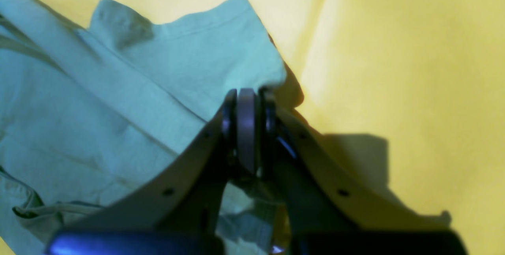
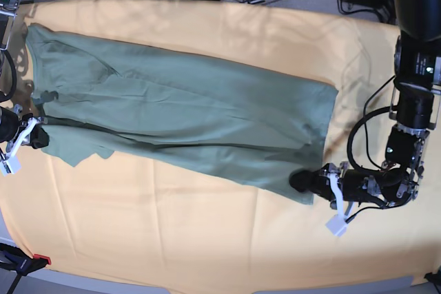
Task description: Fold the T-shirt properly
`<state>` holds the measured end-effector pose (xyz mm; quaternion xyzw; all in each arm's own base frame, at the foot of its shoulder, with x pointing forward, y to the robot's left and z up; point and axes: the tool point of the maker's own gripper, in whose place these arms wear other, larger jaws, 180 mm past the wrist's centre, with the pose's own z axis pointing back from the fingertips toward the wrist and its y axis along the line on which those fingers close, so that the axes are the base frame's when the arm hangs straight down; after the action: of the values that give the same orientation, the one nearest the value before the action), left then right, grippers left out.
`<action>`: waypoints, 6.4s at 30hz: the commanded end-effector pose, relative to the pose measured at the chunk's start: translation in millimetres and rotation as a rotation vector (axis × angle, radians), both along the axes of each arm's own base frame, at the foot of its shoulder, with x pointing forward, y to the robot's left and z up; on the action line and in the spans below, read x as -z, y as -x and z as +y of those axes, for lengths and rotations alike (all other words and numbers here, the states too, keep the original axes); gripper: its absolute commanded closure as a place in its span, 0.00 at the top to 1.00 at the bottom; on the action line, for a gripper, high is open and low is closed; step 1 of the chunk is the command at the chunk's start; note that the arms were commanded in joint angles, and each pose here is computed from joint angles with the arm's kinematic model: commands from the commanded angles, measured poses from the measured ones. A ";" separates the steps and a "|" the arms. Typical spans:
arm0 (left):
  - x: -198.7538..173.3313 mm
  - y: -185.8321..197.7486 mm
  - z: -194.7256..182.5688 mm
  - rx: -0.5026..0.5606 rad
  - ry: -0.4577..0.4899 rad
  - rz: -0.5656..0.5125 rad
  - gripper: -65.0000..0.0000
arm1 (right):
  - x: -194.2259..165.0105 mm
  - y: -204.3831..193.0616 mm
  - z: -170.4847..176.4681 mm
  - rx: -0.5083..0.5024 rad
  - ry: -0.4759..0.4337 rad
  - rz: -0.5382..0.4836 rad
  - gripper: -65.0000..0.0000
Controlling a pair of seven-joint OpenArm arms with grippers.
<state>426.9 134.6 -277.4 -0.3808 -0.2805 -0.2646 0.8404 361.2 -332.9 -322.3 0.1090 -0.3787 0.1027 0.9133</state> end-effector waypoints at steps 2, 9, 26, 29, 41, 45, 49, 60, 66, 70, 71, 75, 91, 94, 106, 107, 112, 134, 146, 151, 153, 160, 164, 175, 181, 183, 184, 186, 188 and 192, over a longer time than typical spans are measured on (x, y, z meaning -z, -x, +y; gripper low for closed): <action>-27.1 -17.5 1.6 -0.027 0.032 -0.093 0.00 | -28.2 -12.9 -8.7 0.002 0.012 -0.080 0.00; -31.9 -31.9 14.5 -0.090 0.004 -0.165 0.00 | -31.6 -15.6 -8.4 0.003 0.008 -0.099 0.00; -32.5 -32.4 14.3 -0.093 0.008 -0.168 0.00 | -56.0 -34.3 -12.5 0.024 0.023 -0.277 0.00; -30.5 -30.2 13.5 -0.087 0.008 -0.158 0.00 | -48.1 -30.5 -12.0 0.021 0.030 -0.234 0.00; -22.3 7.7 13.0 0.024 0.052 0.010 0.00 | -32.2 -14.3 -4.3 0.004 -0.031 -0.117 0.00; -4.1 24.3 19.0 0.063 -0.006 0.075 0.00 | -29.3 -11.4 -4.1 0.000 -0.030 -0.092 0.00; 1.1 28.1 21.3 0.060 -0.009 0.089 0.00 | -21.4 -4.9 -4.9 -0.007 -0.015 -0.039 0.00; -4.7 28.2 38.8 0.041 -0.041 0.073 0.00 | -27.3 5.3 -28.3 -0.001 0.060 0.020 0.00; -4.3 27.3 38.7 -0.003 -0.034 0.123 0.00 | -23.9 8.2 -27.7 -0.003 0.059 0.038 0.00; 4.7 33.0 39.3 -0.021 -0.031 0.164 0.00 | -26.4 6.2 -23.0 -0.007 0.030 0.023 0.00; 10.0 36.8 39.1 -0.020 -0.031 0.177 0.00 | -26.8 6.0 -22.3 -0.007 0.025 0.021 0.00; 32.6 54.6 39.2 -0.017 -0.032 0.234 0.00 | -23.0 6.2 -19.6 -0.009 0.025 0.027 0.00; 41.8 62.9 41.3 -0.015 -0.036 0.254 0.39 | -26.0 4.7 -20.9 -0.012 0.036 0.039 0.67; 41.9 63.1 41.7 -0.016 -0.037 0.255 0.58 | -46.6 -8.3 -14.4 -0.019 -0.018 -0.026 0.67; 41.7 62.9 41.5 -0.015 -0.037 0.254 0.58 | -4.4 -27.9 20.1 0.011 0.029 -0.085 0.67; 41.9 63.1 41.7 -0.016 -0.037 0.254 0.58 | 2.1 -27.6 20.1 0.029 0.044 -0.082 0.67; 41.8 63.1 42.0 -0.016 -0.037 0.254 0.58 | 23.2 -28.9 10.0 0.149 0.130 -0.054 0.67; 41.7 62.9 41.7 -0.015 -0.037 0.254 0.58 | 23.2 -19.7 53.9 -0.006 -0.116 -0.049 0.00; 39.5 63.2 40.9 0.031 -0.043 0.201 0.58 | -36.8 5.7 82.3 -0.180 -0.157 -0.112 0.00; 37.3 61.7 43.1 0.032 -0.047 0.191 0.58 | -33.8 32.4 98.5 -0.253 -0.094 -0.101 0.00; 36.7 61.8 46.6 0.026 -0.052 0.191 0.58 | -25.6 43.1 100.7 -0.263 -0.085 -0.073 0.00; 25.7 55.1 61.1 -0.019 -0.041 0.161 0.58 | 3.8 77.1 85.1 -0.276 -0.021 0.086 0.00; 6.1 42.5 73.9 -0.083 0.003 0.106 0.58 | 2.1 81.2 70.0 -0.283 0.036 0.125 0.00; -52.2 17.2 119.7 -0.270 0.132 -0.052 0.58 | 13.9 100.2 57.6 -0.301 0.100 0.257 0.55; -76.2 13.2 143.8 -0.344 0.177 -0.123 0.58 | -22.9 82.3 57.0 -0.290 0.039 0.138 0.55; -84.6 14.2 156.5 -0.374 0.181 -0.146 0.58 | -51.6 74.9 62.5 -0.288 -0.043 0.038 0.52; -89.7 14.7 163.5 -0.389 0.182 -0.160 0.58 | -66.2 72.1 64.4 -0.285 -0.090 -0.013 0.50; -99.7 16.2 177.1 -0.421 0.183 -0.184 0.58 | -89.9 68.8 66.4 -0.277 -0.178 -0.098 0.44; -109.7 18.0 189.8 -0.449 0.185 -0.211 0.58 | -96.1 67.6 61.4 -0.251 -0.191 -0.129 0.37; -123.7 22.5 209.0 -0.490 0.181 -0.247 0.58 | -84.3 68.2 64.2 -0.225 -0.200 -0.120 0.13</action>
<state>401.5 336.4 -178.0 -0.3458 -0.4586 -0.0660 0.8160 287.6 -265.3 -254.0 0.2429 -0.4065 0.1615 0.8659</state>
